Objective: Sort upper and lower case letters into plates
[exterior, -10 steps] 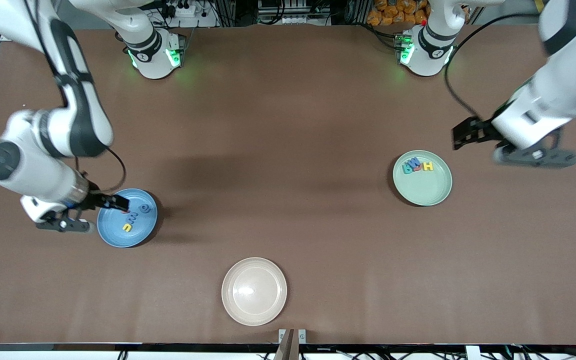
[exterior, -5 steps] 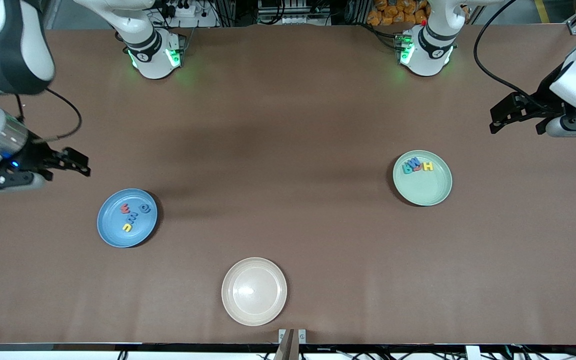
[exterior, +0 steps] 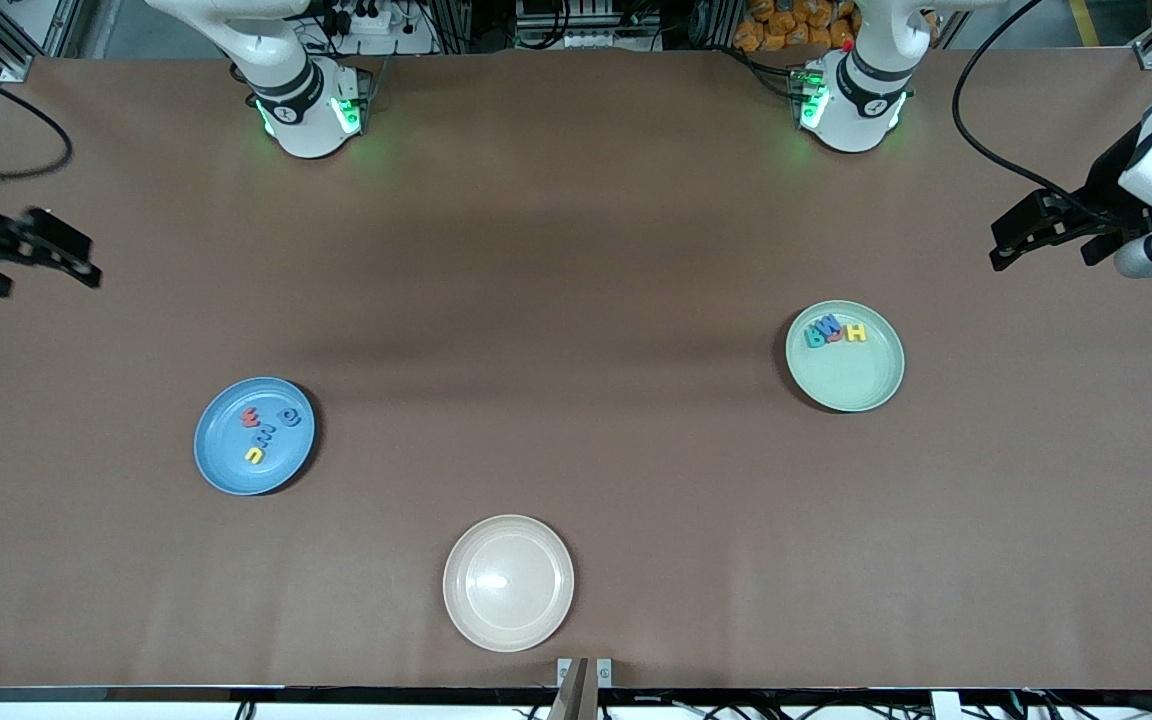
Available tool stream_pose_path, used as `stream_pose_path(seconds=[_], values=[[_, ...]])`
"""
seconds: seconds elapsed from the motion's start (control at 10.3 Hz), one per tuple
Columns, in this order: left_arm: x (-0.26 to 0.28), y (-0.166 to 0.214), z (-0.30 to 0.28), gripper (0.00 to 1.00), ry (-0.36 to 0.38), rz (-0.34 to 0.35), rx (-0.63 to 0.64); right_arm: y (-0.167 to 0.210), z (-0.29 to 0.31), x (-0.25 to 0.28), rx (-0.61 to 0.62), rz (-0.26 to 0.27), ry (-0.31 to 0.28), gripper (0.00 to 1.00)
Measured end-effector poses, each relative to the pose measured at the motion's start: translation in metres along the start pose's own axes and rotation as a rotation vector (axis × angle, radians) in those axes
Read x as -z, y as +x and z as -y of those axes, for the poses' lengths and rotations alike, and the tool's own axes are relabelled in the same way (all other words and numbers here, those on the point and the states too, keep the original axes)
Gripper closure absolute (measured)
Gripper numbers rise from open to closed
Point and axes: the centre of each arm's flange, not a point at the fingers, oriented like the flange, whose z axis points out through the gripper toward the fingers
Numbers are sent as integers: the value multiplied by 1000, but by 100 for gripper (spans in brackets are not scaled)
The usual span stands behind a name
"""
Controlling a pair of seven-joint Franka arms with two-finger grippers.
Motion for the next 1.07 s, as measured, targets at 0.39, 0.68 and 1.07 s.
stream_pose_path(seconds=[0.39, 0.68, 1.07], values=[[0, 3, 19, 0, 2, 0, 35, -1, 4, 3, 9, 4, 0, 0], [0, 3, 15, 0, 1, 0, 31, -1, 2, 5, 6, 3, -6, 0], [-2, 4, 24, 0, -22, 8, 51, -7, -2, 8, 0, 26, -17, 0]])
